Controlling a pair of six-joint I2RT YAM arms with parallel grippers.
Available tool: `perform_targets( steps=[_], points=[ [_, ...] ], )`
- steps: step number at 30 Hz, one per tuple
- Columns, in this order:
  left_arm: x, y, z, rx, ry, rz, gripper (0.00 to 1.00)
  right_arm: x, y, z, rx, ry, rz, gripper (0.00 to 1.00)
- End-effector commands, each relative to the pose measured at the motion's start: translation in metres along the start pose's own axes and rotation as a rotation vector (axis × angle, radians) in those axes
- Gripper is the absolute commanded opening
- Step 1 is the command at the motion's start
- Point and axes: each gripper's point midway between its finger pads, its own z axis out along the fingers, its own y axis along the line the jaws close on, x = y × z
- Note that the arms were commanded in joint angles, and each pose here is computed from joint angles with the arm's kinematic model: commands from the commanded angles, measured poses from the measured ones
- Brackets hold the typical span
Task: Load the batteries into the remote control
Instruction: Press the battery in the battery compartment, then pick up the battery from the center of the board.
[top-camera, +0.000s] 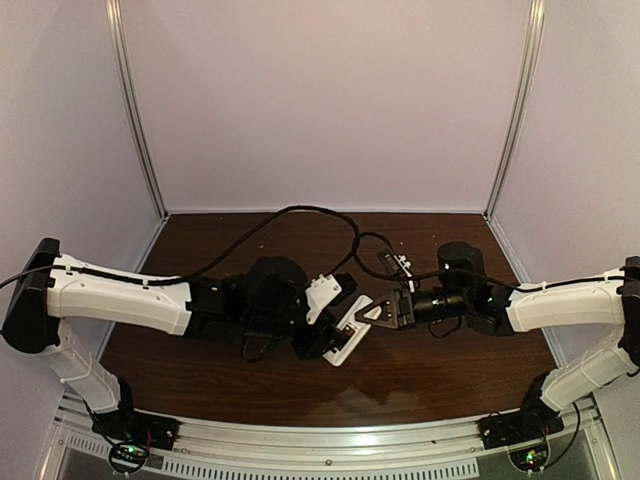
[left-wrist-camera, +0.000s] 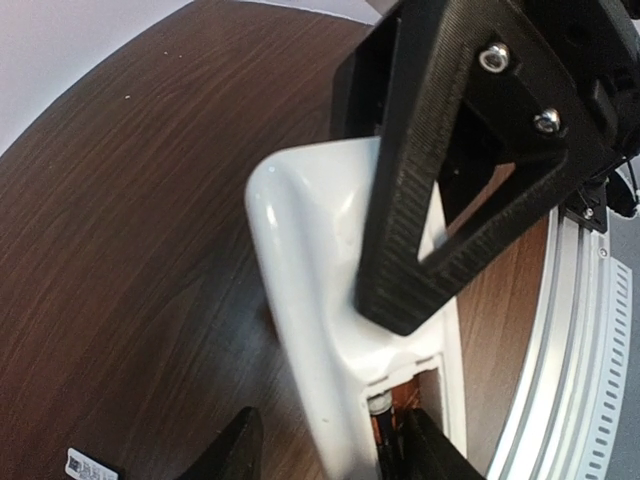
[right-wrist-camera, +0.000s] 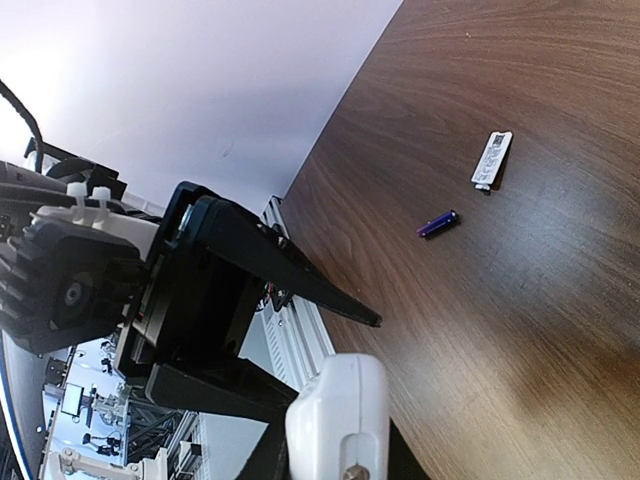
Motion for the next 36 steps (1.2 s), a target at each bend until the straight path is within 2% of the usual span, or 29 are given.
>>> perform_targets(
  steps=[1,5,7,10,16,21,26,36],
  points=[
    [-0.002,0.021,-0.001,-0.093,0.019,-0.027,0.53,-0.007,0.014,-0.006,-0.054,-0.039,-0.035,0.0],
    [-0.015,0.016,-0.013,-0.065,-0.015,-0.027,0.71,-0.009,0.006,-0.009,-0.053,-0.056,-0.019,0.0],
    [-0.022,0.011,-0.022,-0.029,-0.046,-0.026,0.77,-0.01,-0.001,-0.012,-0.042,-0.065,-0.019,0.0],
    [-0.031,0.004,-0.038,0.008,-0.093,-0.025,0.82,-0.013,-0.008,-0.021,-0.042,-0.085,-0.037,0.0],
    [-0.022,0.018,-0.062,-0.009,-0.115,-0.096,0.84,-0.007,-0.001,-0.03,-0.075,-0.081,-0.138,0.0],
    [0.01,0.053,-0.07,-0.089,-0.038,-0.223,0.82,-0.004,0.011,-0.038,-0.09,-0.073,-0.24,0.0],
    [0.043,0.088,-0.073,-0.198,0.088,-0.332,0.72,-0.001,0.015,-0.044,-0.057,-0.057,-0.302,0.0],
    [0.116,0.1,-0.056,-0.28,0.513,-0.376,0.53,0.002,-0.001,-0.046,0.043,-0.036,-0.292,0.0]
  ],
)
